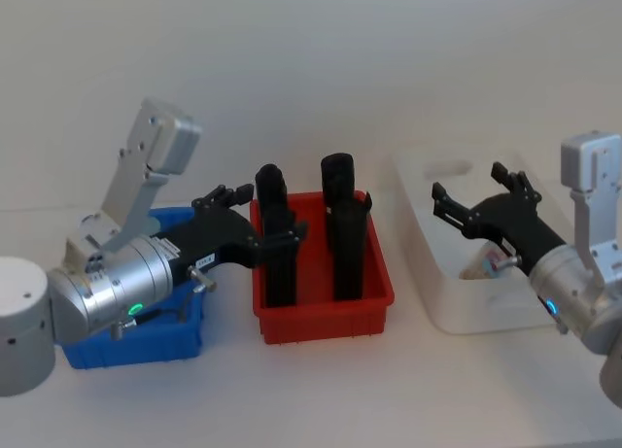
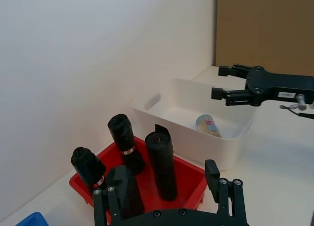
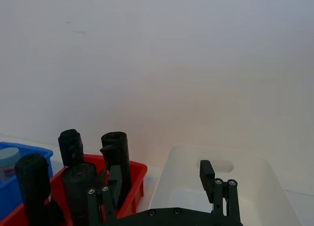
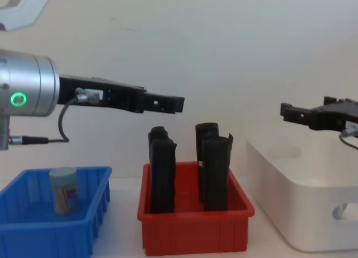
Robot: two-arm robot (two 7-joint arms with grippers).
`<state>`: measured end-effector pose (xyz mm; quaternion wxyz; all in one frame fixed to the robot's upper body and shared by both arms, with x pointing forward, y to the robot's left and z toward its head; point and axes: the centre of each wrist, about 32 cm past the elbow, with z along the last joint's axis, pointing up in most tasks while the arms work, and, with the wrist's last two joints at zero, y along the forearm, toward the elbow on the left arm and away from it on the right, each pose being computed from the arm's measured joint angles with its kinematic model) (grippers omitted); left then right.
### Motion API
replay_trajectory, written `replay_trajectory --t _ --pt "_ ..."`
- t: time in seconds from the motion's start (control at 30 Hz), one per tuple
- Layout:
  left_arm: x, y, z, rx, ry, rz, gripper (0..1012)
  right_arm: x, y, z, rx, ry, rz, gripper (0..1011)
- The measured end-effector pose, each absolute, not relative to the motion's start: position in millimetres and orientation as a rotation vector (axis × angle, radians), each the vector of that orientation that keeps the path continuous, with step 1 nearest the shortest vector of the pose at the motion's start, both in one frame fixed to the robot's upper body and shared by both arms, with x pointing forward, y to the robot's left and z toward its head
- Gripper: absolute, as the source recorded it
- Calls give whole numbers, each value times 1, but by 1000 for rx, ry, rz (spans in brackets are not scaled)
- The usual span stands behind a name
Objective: Pick the cotton swabs from the blue box and place them into the white box.
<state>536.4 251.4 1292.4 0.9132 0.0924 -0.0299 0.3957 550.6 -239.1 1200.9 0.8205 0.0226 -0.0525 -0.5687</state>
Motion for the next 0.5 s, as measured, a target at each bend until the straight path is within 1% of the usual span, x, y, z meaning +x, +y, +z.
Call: replay_trajectory --t 0.5 --pt "522 230 1256 159 -153 945 1003 508 -240 1191 38 -100 -1224 1002"
